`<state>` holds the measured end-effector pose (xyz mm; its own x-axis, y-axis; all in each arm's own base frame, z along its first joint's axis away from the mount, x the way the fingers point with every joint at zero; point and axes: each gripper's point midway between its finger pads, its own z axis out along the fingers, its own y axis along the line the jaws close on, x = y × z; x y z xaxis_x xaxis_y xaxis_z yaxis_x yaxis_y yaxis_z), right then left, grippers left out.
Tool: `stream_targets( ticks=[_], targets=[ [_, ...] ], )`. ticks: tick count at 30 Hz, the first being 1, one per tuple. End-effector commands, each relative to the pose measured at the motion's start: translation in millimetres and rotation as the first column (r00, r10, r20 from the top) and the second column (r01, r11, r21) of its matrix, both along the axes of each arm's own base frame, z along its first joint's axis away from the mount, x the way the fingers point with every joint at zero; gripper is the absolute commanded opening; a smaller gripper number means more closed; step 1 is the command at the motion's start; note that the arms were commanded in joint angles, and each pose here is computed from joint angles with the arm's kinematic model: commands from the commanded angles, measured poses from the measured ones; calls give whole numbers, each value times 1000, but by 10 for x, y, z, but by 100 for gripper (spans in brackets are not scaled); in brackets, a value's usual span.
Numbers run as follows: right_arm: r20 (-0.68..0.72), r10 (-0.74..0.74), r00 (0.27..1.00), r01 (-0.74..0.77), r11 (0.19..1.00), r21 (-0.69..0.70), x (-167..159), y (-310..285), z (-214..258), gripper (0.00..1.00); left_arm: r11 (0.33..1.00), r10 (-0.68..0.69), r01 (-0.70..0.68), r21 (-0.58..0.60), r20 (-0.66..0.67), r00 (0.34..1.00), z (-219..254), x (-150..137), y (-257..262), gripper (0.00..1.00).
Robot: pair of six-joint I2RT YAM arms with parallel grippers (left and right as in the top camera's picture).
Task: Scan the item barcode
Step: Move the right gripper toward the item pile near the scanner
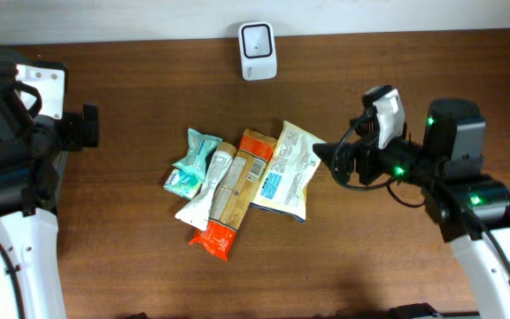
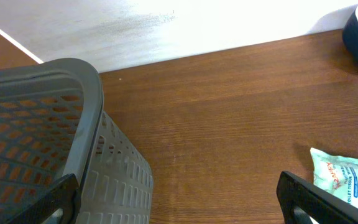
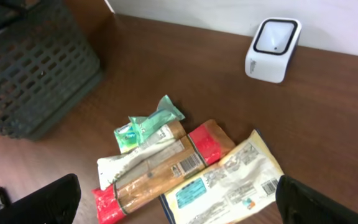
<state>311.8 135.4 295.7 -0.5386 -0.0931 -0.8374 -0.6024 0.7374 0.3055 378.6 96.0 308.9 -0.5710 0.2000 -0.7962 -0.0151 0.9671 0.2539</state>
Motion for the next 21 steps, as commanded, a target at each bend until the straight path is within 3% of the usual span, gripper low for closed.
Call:
stream_targets(
  ticks=[1, 16, 21],
  targets=[
    [-17, 13, 1000, -13, 1000, 16, 41, 18, 119, 99, 1000, -16, 16, 12, 3, 1000, 19, 6, -3, 99],
    [-113, 31, 993, -37, 998, -52, 74, -9, 89, 98, 1000, -16, 16, -3, -44, 999, -80, -60, -22, 99],
    [-117, 78, 990, -80, 997, -8, 63, 74, 114, 99, 1000, -16, 16, -12, -72, 997, -139, -102, -34, 99]
  ],
)
